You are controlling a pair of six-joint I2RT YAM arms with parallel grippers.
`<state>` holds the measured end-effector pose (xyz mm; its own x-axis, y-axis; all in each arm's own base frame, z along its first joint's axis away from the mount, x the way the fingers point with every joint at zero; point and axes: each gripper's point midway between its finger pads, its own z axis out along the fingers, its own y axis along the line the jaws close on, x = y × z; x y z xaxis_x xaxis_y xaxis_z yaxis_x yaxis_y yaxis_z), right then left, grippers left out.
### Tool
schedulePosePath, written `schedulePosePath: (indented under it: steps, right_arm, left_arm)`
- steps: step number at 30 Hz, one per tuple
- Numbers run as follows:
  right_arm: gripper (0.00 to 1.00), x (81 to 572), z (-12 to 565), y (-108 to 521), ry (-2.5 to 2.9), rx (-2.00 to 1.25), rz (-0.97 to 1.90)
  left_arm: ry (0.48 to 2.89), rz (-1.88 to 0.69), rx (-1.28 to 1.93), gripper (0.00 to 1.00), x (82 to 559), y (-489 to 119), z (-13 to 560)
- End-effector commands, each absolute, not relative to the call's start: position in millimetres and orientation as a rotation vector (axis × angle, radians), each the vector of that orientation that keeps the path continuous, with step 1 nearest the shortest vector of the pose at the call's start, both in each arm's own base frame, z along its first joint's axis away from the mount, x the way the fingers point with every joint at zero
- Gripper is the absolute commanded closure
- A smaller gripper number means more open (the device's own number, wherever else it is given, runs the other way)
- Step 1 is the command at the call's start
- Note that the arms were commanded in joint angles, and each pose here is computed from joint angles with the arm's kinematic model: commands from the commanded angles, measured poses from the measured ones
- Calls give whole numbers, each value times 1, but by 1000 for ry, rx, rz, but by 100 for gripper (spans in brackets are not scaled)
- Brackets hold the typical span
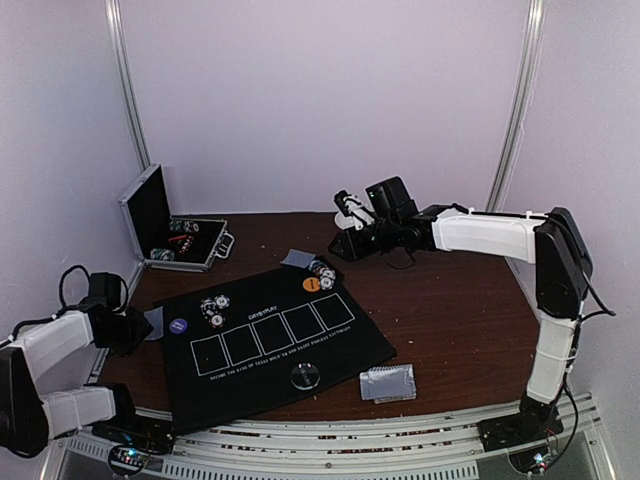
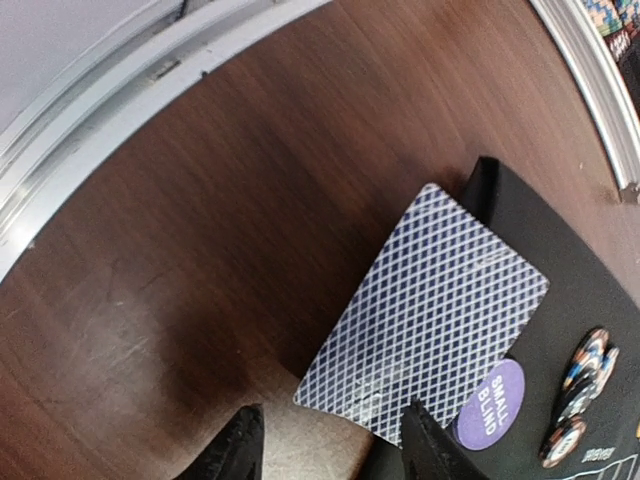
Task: Distribute texas hold em gaming equipment
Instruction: Distribute the poker card in the small blind area, then adjust the poker card at the center of the board.
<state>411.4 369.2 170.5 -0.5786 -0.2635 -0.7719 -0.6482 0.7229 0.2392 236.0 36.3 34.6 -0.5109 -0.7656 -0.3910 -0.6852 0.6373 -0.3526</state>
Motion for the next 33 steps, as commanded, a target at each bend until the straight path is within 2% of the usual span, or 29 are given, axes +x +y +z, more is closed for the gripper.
schedulePosePath:
  steps: [1,5,7,10,13,16,20,23,27,33]
  right_arm:
    - [54,401,182,355,2184,-712,625]
    - [53,393,178,341,2228,-717,562]
    - [52,388,172,330,2268,-713,530]
    - [50,379,163,309,2335,-682,495]
    - [49,369,150,285,2420,-625,470]
    - [47,356,132,261,2501,-552,476]
    - [40,331,111,237,2603,-488,486]
    - [38,306,97,223,2678,-472,483]
    - [36,277,82,207,2756,-441,500]
    - [33,238,60,205,2847,-410,666]
  left_arm:
    - [2250,-182,-1157,46,240,46,61]
    - [2184,-226,-1047,37,257,45,98]
    - [2140,-290,-889,34,277,35,128]
    - [2062,-341,-567,19,309,-2,188]
    - [2016,-360,-155,8,327,-87,235]
    - [1970,-402,270,2,328,-182,251]
    - [1841,-443,888,2,293,-308,236]
    - [1694,-494,1283,2,252,-376,216]
    - [1528,-541,1616,2,210,-431,180]
    - [1357,-558,1885,2,165,-482,143]
